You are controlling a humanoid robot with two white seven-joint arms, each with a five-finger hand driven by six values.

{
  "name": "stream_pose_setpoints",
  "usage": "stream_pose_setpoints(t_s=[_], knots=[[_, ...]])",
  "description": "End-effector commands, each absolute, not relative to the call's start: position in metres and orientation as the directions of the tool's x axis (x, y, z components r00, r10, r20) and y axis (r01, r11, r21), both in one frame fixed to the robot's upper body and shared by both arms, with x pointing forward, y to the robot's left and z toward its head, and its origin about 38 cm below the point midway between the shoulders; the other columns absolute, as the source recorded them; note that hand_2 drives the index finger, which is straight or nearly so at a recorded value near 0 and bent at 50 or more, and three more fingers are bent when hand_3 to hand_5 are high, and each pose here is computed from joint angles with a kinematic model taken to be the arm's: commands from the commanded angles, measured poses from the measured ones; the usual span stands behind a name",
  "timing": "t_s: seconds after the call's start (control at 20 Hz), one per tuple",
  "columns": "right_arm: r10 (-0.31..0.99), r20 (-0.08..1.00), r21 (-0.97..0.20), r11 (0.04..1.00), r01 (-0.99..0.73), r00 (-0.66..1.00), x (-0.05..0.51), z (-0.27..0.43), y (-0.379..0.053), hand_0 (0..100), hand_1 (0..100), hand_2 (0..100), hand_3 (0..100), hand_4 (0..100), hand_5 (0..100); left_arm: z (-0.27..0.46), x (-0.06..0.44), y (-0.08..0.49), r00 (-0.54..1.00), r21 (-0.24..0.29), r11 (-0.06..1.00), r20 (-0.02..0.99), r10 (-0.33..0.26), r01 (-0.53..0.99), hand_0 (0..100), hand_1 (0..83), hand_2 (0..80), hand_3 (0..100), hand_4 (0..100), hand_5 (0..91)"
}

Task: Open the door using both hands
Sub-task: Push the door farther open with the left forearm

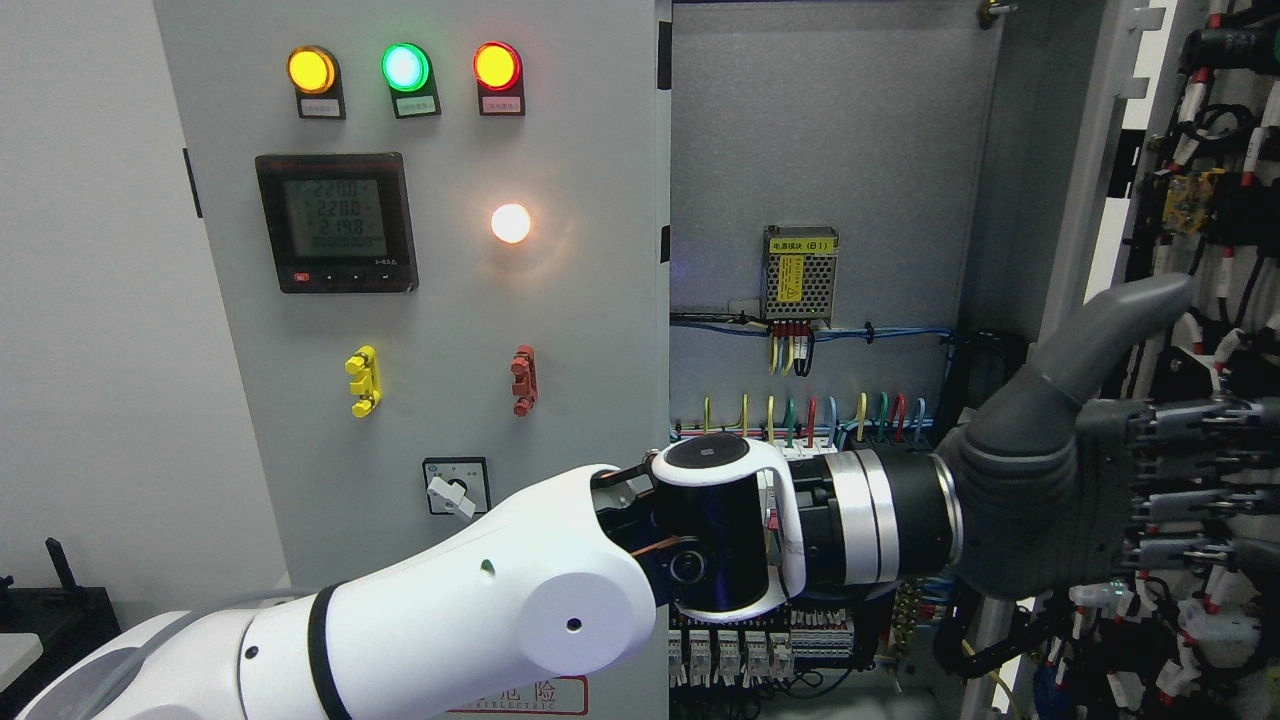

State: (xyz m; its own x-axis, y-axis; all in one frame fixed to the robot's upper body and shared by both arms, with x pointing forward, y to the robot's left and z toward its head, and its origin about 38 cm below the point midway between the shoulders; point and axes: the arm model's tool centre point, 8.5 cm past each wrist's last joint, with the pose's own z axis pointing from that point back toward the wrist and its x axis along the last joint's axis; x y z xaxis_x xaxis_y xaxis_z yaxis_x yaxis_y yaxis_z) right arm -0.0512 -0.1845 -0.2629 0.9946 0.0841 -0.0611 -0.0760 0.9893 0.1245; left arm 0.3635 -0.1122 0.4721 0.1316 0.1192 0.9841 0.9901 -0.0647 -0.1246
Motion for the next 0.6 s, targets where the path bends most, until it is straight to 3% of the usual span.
stream_pose_setpoints(t_s=[0.0, 0.55], knots=[[0.066, -0.063, 0.125, 0.991, -0.058, 0.996, -0.051, -0.263, -0.184, 0, 0, 0, 0, 0, 0, 0.467, 0.343, -0.150, 0.148, -0.136, -0.115, 0.983, 0.107, 0.984, 0, 0.0, 0.0, 0, 3, 0.0], [0.066, -0.063, 0.125, 0.991, -0.058, 0.996, -0.051, -0.263, -0.184, 0, 0, 0, 0, 0, 0, 0.461, 0.343, -0.163, 0.152, -0.140, -0.107, 0.983, 0.105, 0.984, 0, 0.0, 0.0, 0, 3, 0.0]])
